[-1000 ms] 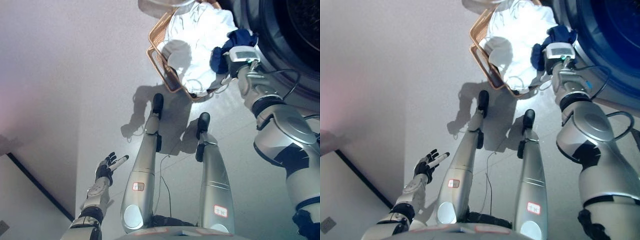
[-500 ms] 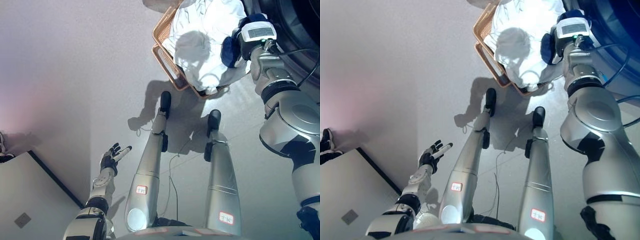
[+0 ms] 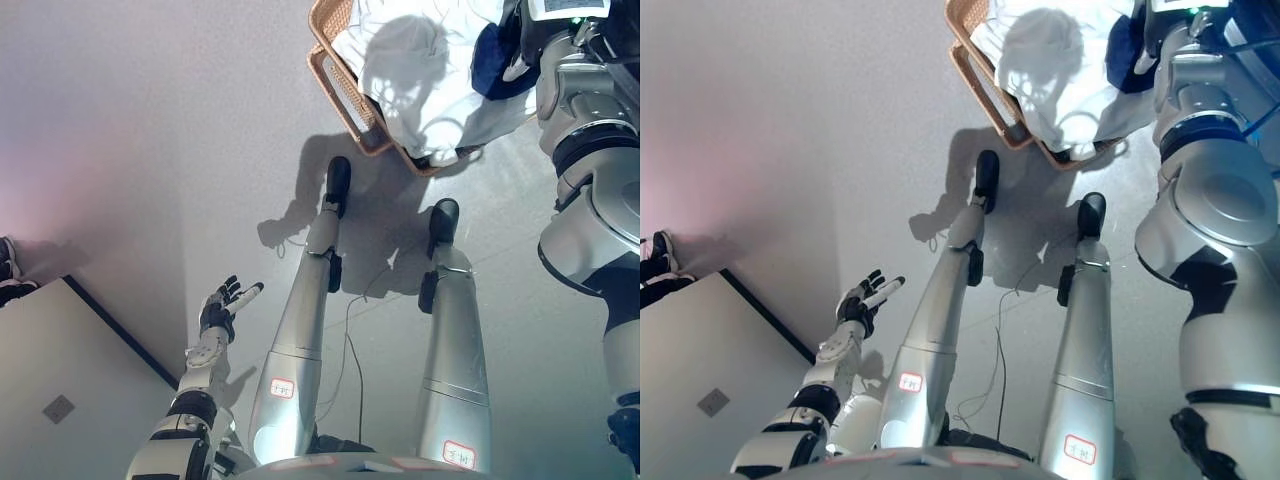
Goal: Put the clothes in the basket into the washing machine.
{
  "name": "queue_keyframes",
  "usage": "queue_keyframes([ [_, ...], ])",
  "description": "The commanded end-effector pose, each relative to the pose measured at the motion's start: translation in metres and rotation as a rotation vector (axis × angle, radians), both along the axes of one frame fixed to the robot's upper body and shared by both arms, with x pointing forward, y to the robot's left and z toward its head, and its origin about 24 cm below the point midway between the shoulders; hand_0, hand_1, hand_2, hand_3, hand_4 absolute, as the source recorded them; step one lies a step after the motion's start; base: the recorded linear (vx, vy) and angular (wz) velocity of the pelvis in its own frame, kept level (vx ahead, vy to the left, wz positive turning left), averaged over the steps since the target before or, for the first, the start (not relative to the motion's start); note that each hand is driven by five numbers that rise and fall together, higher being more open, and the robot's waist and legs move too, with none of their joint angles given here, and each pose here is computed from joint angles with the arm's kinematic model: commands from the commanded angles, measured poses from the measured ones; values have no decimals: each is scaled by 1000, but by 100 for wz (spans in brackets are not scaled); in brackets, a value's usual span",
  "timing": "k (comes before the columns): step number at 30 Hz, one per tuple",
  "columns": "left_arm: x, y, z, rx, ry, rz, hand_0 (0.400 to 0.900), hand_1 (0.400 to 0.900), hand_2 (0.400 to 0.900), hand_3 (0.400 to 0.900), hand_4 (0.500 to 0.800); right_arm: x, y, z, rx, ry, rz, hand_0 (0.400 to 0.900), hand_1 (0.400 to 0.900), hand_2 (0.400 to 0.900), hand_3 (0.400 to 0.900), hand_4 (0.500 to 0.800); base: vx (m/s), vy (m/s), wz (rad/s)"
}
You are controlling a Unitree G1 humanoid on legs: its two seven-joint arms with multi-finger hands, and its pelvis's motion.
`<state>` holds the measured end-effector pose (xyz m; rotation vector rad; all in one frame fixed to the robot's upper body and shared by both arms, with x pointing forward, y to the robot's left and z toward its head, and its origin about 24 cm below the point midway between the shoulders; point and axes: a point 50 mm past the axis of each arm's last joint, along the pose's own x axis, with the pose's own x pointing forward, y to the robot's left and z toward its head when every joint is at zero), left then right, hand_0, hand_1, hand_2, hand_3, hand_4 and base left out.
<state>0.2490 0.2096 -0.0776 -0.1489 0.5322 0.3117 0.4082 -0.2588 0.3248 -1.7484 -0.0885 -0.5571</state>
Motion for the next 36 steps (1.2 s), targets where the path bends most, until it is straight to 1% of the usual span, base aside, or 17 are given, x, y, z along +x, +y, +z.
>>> queue_keyframes([
  [1, -26, 27, -12, 36, 71, 130, 900, 900, 900, 900, 800, -24, -12, 67, -77, -186, -80, 400, 400, 400, 400, 500, -9, 19, -11],
  [9, -23, 19, -13, 14, 66, 149, 900, 900, 900, 900, 800, -16, 15, 70, -49, -205, 3, 400, 400, 400, 400, 500, -8, 4, -4],
  [10, -21, 15, -13, 6, 62, 145, 900, 900, 900, 900, 800, -16, 15, 69, -39, -207, 8, 400, 400, 400, 400, 500, 0, 0, 0],
  [14, -20, 10, -12, -1, 58, 140, 900, 900, 900, 900, 800, -14, 15, 64, 10, -206, 25, 400, 400, 400, 400, 500, 0, -1, -2],
  [18, -19, 10, -12, -3, 57, 149, 900, 900, 900, 900, 800, -7, 18, 48, 136, -203, 70, 400, 400, 400, 400, 500, -3, -29, -5],
  [20, -16, 11, -10, 0, 54, 152, 900, 900, 900, 900, 800, -4, 16, 36, 272, -217, 103, 400, 400, 400, 400, 500, -7, -61, -4],
  [22, -9, 11, -7, -4, 42, 157, 900, 900, 900, 900, 800, 2, 16, 12, 439, -211, 151, 400, 400, 400, 400, 500, -9, -71, -3],
  [23, -8, 12, -6, -2, 39, 158, 900, 900, 900, 900, 800, 2, 16, 12, 441, -214, 152, 400, 400, 400, 400, 500, 15, -86, -5],
  [24, -5, 13, -5, -2, 44, 155, 900, 900, 900, 900, 800, 6, 9, -20, 713, -235, 174, 400, 400, 400, 400, 500, 27, -82, -3],
  [25, -3, 16, -5, 6, 59, 158, 900, 900, 900, 900, 800, 7, 7, -38, 821, -232, 175, 400, 400, 400, 400, 500, 56, -102, -2],
  [26, 0, 20, -3, 14, 62, 163, 900, 900, 900, 900, 800, 8, 6, -58, 1001, -257, 182, 400, 400, 400, 400, 500, 54, -82, -3],
  [28, 8, 27, 2, 25, 70, 164, 900, 900, 900, 900, 800, 6, 4, -111, 1309, -270, 162, 400, 400, 400, 400, 500, 79, -84, -4],
  [29, 9, 30, 2, 31, 83, 170, 900, 900, 900, 900, 800, 2, 3, -142, 1502, -296, 133, 400, 400, 400, 400, 500, 78, -90, 2],
  [31, 12, 38, 5, 55, 97, 165, 900, 900, 900, 900, 800, -8, 6, -187, 1770, -318, 96, 400, 400, 400, 400, 500, 77, -70, 1],
  [32, 11, 44, 6, 63, 109, 176, 900, 900, 900, 900, 800, -13, 8, -203, 1867, -338, 83, 400, 400, 400, 400, 500, 77, -46, -4],
  [34, 16, 47, 9, 78, 116, 164, 900, 900, 900, 900, 800, -22, 18, -231, 2071, -385, 63, 400, 400, 400, 400, 500, 82, -52, -9],
  [36, 12, 50, 6, 89, 140, 156, 900, 900, 900, 900, 800, -29, 24, -249, 2207, -434, 43, 400, 400, 400, 400, 500, 93, -55, -4],
])
